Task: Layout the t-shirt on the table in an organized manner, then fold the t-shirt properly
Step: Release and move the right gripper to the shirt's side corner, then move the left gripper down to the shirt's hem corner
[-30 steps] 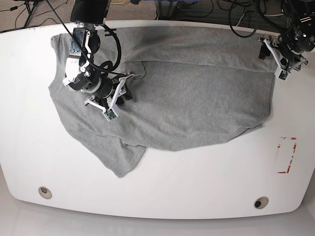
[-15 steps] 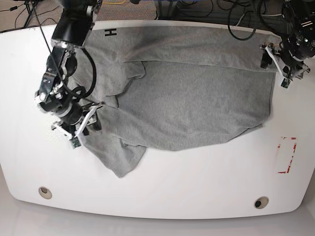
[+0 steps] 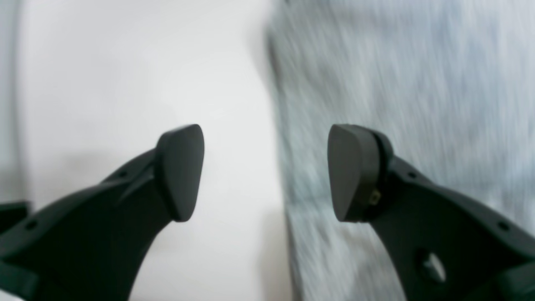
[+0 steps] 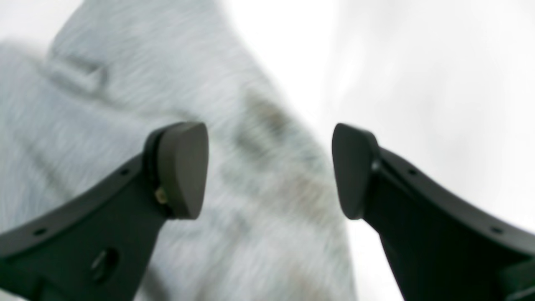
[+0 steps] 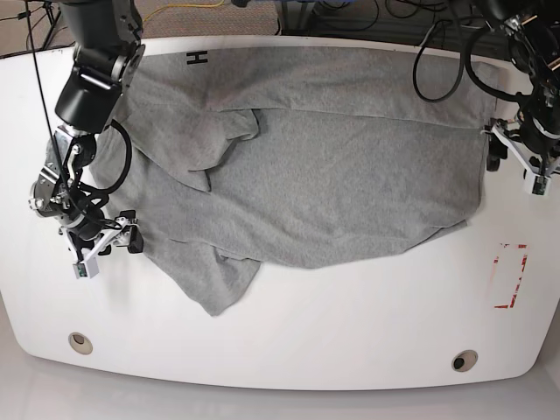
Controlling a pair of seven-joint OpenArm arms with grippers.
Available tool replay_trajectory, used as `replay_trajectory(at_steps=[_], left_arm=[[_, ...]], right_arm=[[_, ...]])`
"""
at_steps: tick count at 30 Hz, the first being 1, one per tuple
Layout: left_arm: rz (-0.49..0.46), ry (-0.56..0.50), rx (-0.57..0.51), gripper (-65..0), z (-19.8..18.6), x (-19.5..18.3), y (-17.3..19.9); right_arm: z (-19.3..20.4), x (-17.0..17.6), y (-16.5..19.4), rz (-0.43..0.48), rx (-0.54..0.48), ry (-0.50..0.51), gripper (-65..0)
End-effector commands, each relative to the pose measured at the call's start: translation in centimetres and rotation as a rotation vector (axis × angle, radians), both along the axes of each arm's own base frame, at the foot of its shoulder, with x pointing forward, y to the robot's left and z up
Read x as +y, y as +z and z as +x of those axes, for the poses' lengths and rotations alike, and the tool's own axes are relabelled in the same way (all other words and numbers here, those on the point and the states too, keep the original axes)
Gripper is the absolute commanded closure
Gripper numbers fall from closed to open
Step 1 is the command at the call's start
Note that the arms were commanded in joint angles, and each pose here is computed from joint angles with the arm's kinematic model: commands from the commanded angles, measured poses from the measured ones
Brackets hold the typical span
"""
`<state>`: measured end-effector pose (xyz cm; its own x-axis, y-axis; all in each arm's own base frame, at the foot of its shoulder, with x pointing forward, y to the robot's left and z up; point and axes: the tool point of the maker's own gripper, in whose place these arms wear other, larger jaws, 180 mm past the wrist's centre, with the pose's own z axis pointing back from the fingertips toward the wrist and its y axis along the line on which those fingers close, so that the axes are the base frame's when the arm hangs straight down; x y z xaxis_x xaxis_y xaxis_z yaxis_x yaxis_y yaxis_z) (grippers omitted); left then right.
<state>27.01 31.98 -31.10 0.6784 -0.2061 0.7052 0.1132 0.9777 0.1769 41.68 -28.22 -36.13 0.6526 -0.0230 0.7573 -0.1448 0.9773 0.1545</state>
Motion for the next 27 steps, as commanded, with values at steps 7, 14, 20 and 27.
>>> replay_trajectory(at_steps=[7, 14, 20, 27], left_arm=[[0.029, 0.053, -0.113, -43.9, 2.8, 2.0, 4.4], [0.03, 0.049, -0.136, -43.9, 3.5, 2.0, 5.1], [0.028, 0.05, -0.134, -43.9, 3.5, 2.0, 5.0], [0.024, 0.053, -0.127, -44.2, 3.5, 2.1, 4.8]], right_arm=[[1.4, -3.1, -1.4, 0.125, -0.042, -0.114, -44.4], [1.3, -2.4, -2.5, 0.165, -0.034, -0.126, -44.4], [1.6, 0.7, -3.6, 0.214, -0.023, -0.1, -44.4], [1.7, 2.6, -4.1, 0.245, -0.016, -0.085, -43.4]])
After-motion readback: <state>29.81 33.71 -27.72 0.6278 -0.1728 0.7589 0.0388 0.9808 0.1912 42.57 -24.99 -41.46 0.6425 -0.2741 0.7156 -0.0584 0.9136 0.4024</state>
